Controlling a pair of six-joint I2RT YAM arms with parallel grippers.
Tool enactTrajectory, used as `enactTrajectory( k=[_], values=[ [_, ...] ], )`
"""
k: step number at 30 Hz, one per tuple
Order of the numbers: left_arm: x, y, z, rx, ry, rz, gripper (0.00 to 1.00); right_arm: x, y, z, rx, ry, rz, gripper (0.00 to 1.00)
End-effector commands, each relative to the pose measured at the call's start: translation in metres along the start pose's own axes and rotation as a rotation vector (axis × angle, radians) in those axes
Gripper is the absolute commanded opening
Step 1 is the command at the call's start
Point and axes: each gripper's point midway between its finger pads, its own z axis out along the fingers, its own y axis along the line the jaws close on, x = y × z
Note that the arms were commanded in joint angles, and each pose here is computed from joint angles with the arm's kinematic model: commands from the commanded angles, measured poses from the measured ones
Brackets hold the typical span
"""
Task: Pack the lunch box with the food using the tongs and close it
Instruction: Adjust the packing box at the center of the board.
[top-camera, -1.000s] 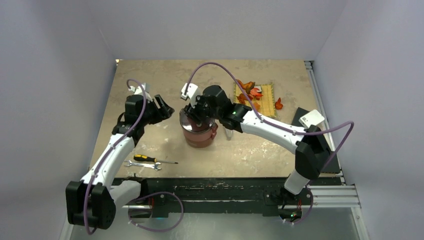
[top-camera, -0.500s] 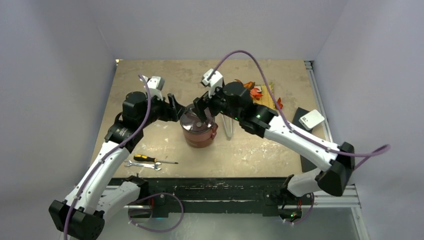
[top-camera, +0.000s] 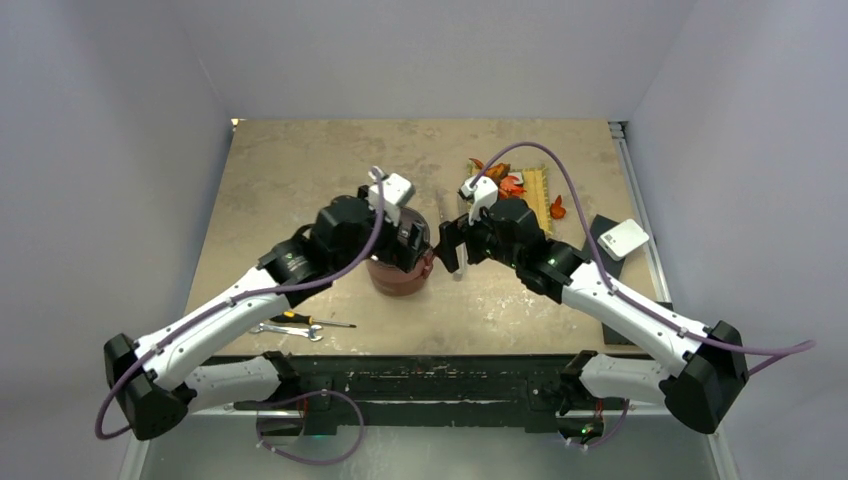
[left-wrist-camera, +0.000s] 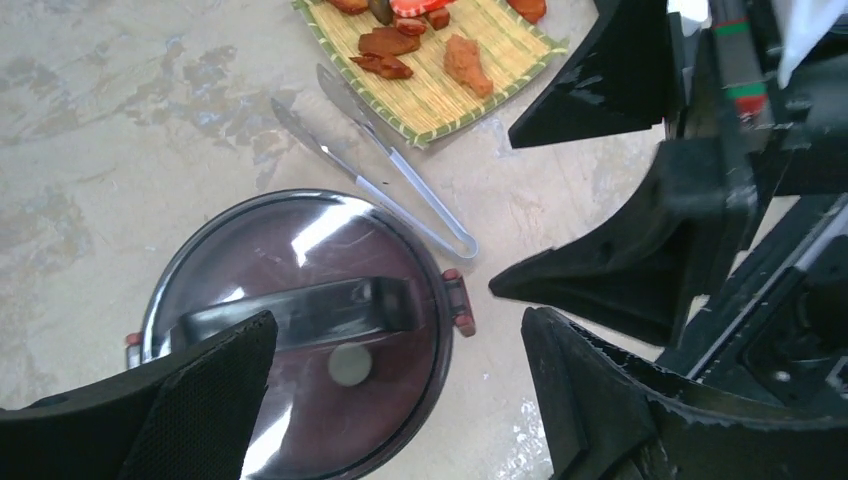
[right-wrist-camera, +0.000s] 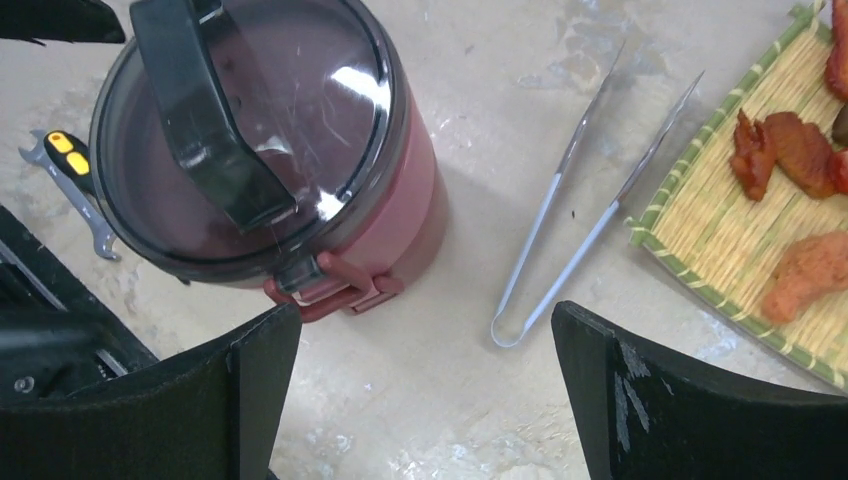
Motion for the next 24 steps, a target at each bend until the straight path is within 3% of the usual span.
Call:
enactTrajectory(
  k=[1, 6, 13, 20, 24],
  values=[
    [-0.016, 0.002, 0.007, -0.170, -0.017, 0.173, 0.94, -0.010, 0.008, -0.008, -0.044, -0.061, 0.043, 0.99],
    [-0.013, 0.012, 0.013, -0.318, 0.001, 0.241, 0.96, 0.000, 0.006, -0.006, -0.041, -0.054, 0.051, 0.99],
    [-0.013, 0.019, 0.018, -0.376, -0.010, 0.226, 0.93, 0.020, 0.000, -0.002, -0.032, -0.038, 0.060, 0.98],
    [0.014, 0.020, 0.028, -0.369, 0.083, 0.246, 0.75, 0.026, 0.000, 0.002, -0.032, -0.041, 0.092, 0.90],
    [0.039, 0.025, 0.030, -0.379, 0.136, 0.252, 0.71, 0.037, -0.002, 0.010, -0.025, -0.009, 0.096, 0.83]
  ],
)
